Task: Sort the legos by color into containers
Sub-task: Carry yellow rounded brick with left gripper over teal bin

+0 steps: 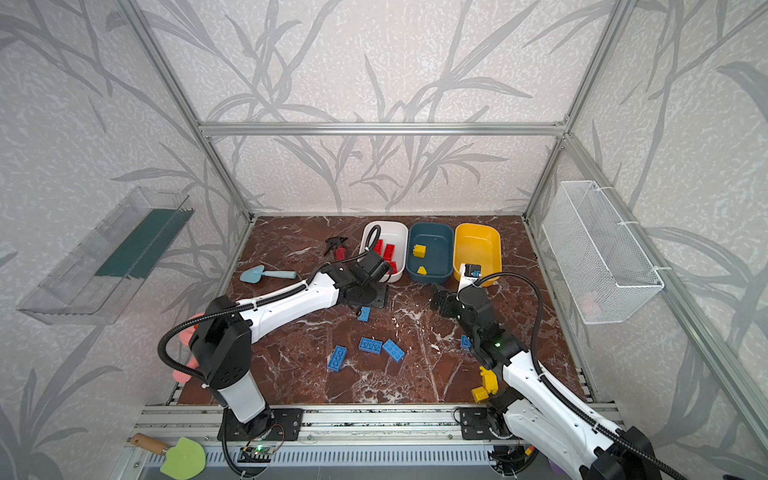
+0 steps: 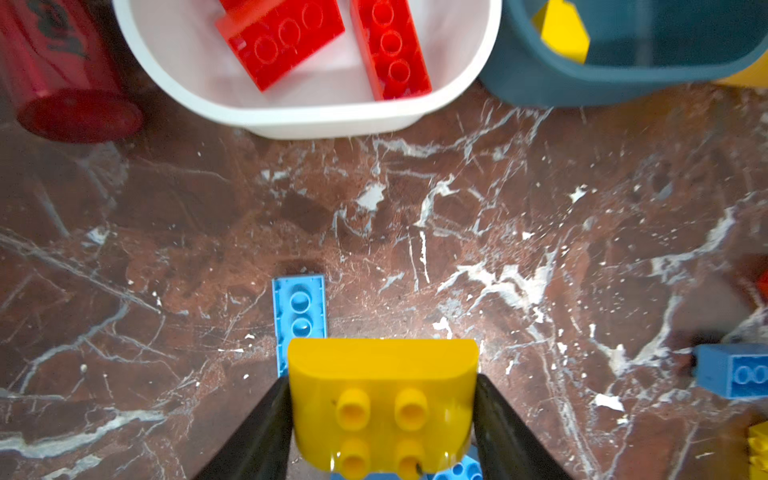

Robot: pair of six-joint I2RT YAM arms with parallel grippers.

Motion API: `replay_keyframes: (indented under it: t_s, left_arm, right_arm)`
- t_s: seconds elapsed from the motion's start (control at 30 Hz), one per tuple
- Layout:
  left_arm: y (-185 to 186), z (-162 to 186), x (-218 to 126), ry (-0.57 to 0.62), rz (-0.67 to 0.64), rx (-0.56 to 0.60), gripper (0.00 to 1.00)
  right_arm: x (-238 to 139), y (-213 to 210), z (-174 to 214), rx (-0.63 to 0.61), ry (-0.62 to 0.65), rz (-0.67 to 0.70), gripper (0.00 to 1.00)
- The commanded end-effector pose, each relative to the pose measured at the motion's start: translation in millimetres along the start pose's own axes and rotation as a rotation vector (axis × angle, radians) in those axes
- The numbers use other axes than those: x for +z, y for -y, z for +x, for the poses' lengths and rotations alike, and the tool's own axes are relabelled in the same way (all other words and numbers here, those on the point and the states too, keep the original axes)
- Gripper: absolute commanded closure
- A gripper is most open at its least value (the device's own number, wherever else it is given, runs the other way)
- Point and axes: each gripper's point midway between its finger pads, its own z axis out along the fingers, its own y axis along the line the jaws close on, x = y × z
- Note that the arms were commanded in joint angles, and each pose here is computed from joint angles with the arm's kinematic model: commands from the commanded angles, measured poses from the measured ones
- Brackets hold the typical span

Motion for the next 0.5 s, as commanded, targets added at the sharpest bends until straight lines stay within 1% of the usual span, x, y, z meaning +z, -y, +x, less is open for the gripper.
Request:
replay_keyframes:
  t_s: [0.0,0.1,0.27,0.47]
  left_arm:
    - [6.7,-22.0,-8.9,0.014,0.042,0.013,0.38]
    - [17.4,-45.6,-12.8,0.04,0.09,0.009,0.38]
    - [38.0,-80.6,-13.2,0.069,0.136,0.026,0.38]
    - [65.7,-113.7,-2.7,0.079,0.194,0.038,0.39]
  right_arm:
    - [-7.1,-7.8,4.1,-0.013,-0.006,-0.068,0.06]
    - [-10.8,-14.2,6.5,-0.009,-0.011,-0.114,0.07]
    - [-11.6,-15.4,14.8,-0.032,-0.05,-0.128,0.07]
    - [-12.4,-16.5,23.3,-0.033,-0.089,-0.144,0.07]
